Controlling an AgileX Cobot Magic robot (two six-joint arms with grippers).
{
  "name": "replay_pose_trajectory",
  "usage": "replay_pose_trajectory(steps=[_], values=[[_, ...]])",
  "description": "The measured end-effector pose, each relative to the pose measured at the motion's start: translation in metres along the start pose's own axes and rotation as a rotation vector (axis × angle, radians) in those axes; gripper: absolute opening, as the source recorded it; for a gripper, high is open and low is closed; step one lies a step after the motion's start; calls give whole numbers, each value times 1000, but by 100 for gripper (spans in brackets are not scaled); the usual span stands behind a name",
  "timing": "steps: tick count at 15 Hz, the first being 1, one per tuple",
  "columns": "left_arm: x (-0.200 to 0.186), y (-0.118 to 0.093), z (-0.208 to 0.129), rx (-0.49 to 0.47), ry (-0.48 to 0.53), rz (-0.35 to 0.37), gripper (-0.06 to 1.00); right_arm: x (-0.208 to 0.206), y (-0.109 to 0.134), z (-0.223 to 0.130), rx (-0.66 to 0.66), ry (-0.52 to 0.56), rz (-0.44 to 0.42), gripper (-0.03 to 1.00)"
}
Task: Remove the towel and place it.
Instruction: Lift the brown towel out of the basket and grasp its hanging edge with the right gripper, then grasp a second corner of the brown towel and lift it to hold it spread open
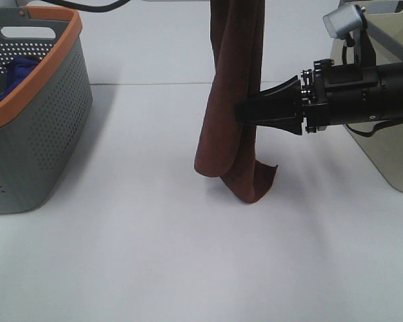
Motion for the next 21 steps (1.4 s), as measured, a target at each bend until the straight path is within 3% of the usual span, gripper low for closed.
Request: replay_pose_trajectory(steps=[5, 9, 14, 21], values=[[0, 0, 0, -16, -1, 0, 0, 4, 4, -9, 14, 16, 51, 40], [0, 0, 0, -21, -1, 0, 0, 14, -15, -21, 96, 12, -8, 40], [0, 2, 0, -24, 0, 10, 0, 52, 19, -46, 56, 112, 99, 40], [0, 6, -1, -25, 3, 31, 0, 58, -1, -58, 68, 169, -32, 41]])
Point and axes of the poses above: a point on each arm's last joint axis where the gripper is mounted, x pointing out along that axis toward the gripper, y along the wrist's bending axis when the last joint is at zero, z = x × y, the point moved 9 cm from there along x, pointing out along that axis toward the gripper, and after that the axes turned 6 degrees about -x, right-handed, at the moved point
